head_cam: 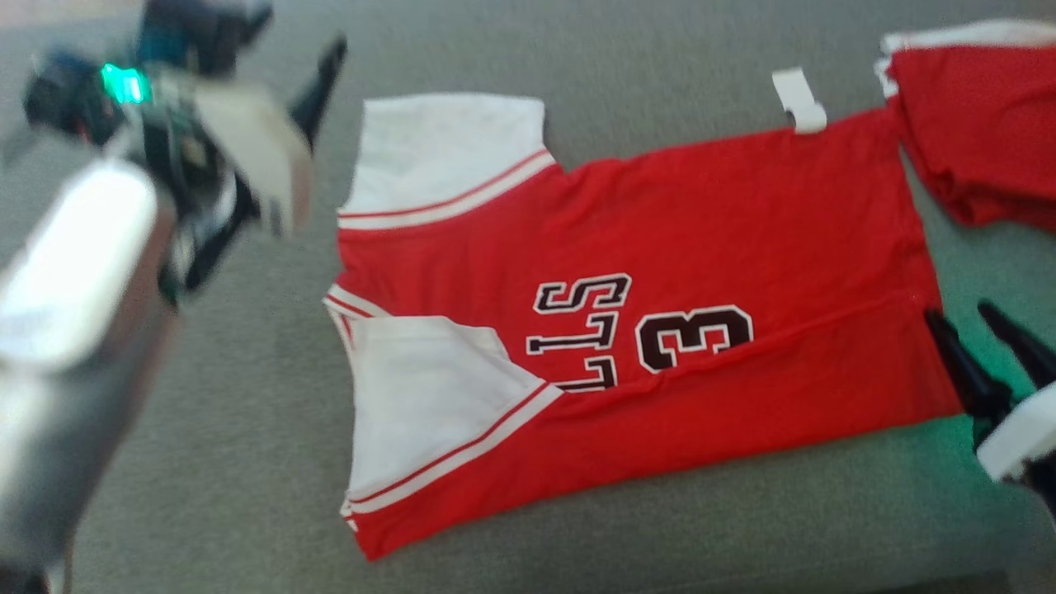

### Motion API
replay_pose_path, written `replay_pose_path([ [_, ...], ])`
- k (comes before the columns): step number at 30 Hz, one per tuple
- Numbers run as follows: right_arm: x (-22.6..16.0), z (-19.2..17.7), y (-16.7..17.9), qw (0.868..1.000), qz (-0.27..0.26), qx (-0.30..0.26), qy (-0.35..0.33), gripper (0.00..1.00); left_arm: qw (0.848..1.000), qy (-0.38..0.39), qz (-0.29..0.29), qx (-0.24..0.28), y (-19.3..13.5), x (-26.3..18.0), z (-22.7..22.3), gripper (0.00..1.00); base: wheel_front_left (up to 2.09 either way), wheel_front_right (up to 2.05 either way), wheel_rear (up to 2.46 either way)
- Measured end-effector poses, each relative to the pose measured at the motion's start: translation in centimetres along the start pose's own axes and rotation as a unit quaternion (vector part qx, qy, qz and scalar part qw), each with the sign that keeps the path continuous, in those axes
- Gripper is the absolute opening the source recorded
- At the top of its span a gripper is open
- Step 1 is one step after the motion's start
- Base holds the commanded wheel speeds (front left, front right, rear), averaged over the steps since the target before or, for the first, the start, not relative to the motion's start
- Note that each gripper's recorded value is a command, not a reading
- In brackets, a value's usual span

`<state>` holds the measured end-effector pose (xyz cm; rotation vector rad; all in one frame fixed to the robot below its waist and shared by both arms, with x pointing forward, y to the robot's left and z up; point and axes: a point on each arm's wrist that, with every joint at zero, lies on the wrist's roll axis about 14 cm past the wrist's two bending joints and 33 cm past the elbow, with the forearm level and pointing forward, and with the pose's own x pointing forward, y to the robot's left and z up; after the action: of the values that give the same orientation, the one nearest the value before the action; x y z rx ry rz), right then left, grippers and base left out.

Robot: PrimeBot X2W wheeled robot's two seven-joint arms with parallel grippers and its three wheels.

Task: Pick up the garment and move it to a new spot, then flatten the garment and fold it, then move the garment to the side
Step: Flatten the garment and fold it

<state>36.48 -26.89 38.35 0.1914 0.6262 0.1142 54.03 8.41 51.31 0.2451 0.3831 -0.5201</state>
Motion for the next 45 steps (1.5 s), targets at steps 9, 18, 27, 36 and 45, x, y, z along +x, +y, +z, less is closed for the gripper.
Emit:
replay_pose_path([
  [9,2.0,-0.3,-1.3,1.000,-0.021,0.004,0.013,1.00,0.988,0.154,-0.018,0.011,1.0,8.4,-6.1,1.00,0.00,0.00,0.00],
  [18,2.1,-0.9,-2.3,0.999,-0.042,0.017,0.017,1.00,0.972,0.228,-0.043,0.018,0.0,10.1,-10.7,1.00,0.00,0.00,0.00],
  [27,2.5,-0.1,-2.0,0.999,-0.040,0.017,0.003,1.00,0.974,0.219,-0.052,0.036,0.1,9.1,-9.8,1.00,0.00,0.00,0.00],
  [36,3.3,0.3,-1.7,0.999,-0.035,0.011,0.001,1.00,0.968,0.232,-0.081,0.041,-1.3,7.9,-11.5,1.00,0.00,0.00,0.00],
  [45,3.2,0.6,-1.9,0.999,-0.039,0.005,0.000,1.00,0.968,0.227,-0.097,0.045,-2.4,7.9,-11.3,1.00,0.00,0.00,0.00],
])
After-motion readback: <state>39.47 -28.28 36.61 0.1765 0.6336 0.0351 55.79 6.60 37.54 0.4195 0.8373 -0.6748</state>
